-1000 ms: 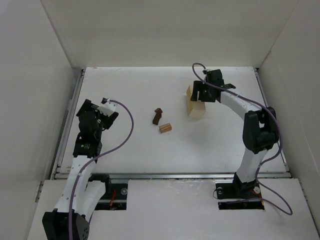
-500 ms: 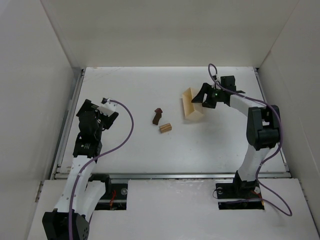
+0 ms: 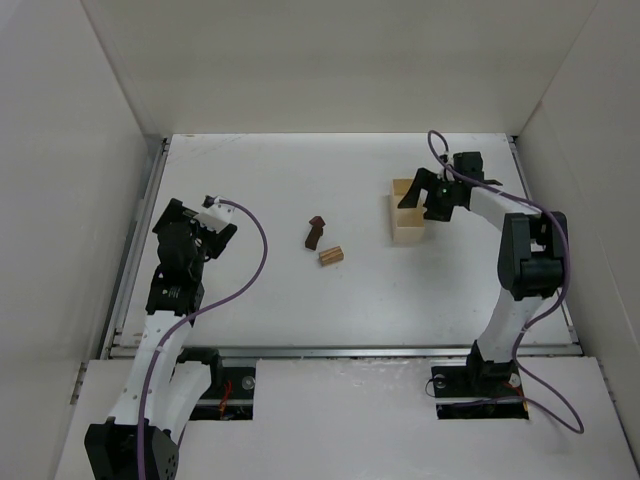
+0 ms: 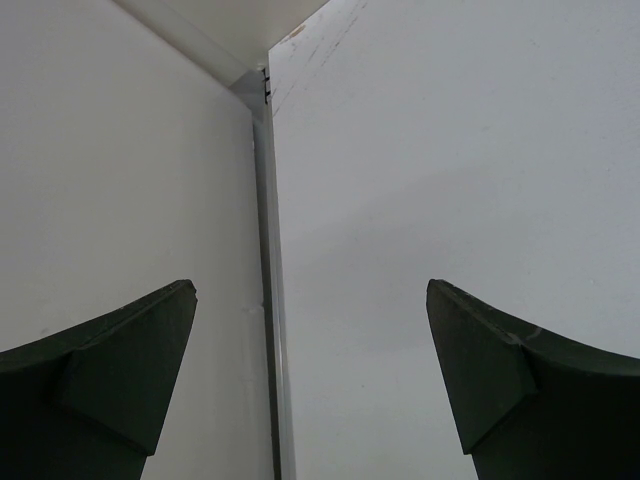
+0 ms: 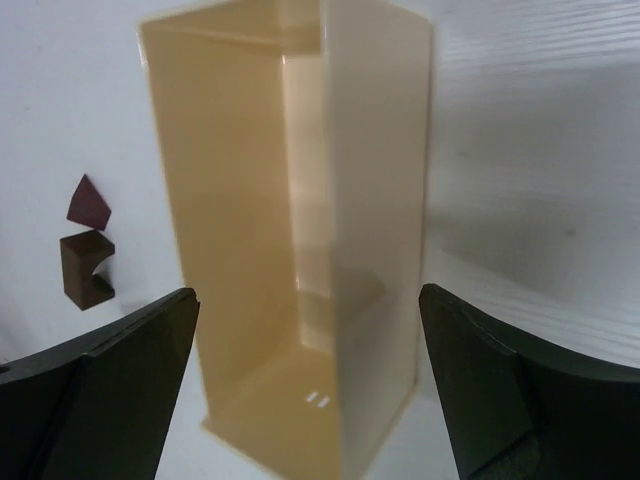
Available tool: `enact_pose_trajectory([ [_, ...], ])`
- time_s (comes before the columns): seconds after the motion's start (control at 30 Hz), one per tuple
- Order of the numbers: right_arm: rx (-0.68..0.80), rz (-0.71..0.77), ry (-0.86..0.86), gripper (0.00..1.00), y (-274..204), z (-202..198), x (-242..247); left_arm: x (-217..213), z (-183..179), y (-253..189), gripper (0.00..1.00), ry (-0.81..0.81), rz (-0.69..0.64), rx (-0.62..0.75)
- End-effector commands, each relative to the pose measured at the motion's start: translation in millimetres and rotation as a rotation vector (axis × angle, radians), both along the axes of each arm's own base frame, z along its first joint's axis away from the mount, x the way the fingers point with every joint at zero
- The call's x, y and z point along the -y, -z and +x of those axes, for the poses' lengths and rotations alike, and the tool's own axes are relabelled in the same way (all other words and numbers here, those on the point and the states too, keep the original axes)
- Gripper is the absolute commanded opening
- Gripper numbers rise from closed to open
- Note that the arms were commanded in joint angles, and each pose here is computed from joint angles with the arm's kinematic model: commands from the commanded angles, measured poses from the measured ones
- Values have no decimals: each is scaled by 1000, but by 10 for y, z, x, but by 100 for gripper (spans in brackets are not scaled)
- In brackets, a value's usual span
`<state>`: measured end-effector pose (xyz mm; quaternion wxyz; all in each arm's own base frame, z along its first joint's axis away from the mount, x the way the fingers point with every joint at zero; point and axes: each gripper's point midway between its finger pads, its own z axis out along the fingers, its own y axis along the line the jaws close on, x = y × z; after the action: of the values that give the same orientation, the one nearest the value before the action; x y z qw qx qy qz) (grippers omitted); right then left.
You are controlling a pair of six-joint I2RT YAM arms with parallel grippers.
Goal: Build the wood block tower
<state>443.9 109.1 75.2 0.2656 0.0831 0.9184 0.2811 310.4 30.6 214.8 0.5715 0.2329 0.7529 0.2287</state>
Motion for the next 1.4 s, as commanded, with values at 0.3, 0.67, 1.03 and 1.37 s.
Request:
enact_pose_trajectory([
  [0.3,80,-171,63,98,-435,56,377,25,10,-56,100,6,-17,27],
  [0.67,301,-536,-13,95,-1195,-163,144,26,27,-74,100,6,-17,27],
  [1.03,890,-563,-601,100,-1657,-876,-1002,275,103,-383,100,121,-99,46],
  [1.37,846,-618,-1180,100,-772,-1219,-2004,337,29,-482,100,106,-216,27],
])
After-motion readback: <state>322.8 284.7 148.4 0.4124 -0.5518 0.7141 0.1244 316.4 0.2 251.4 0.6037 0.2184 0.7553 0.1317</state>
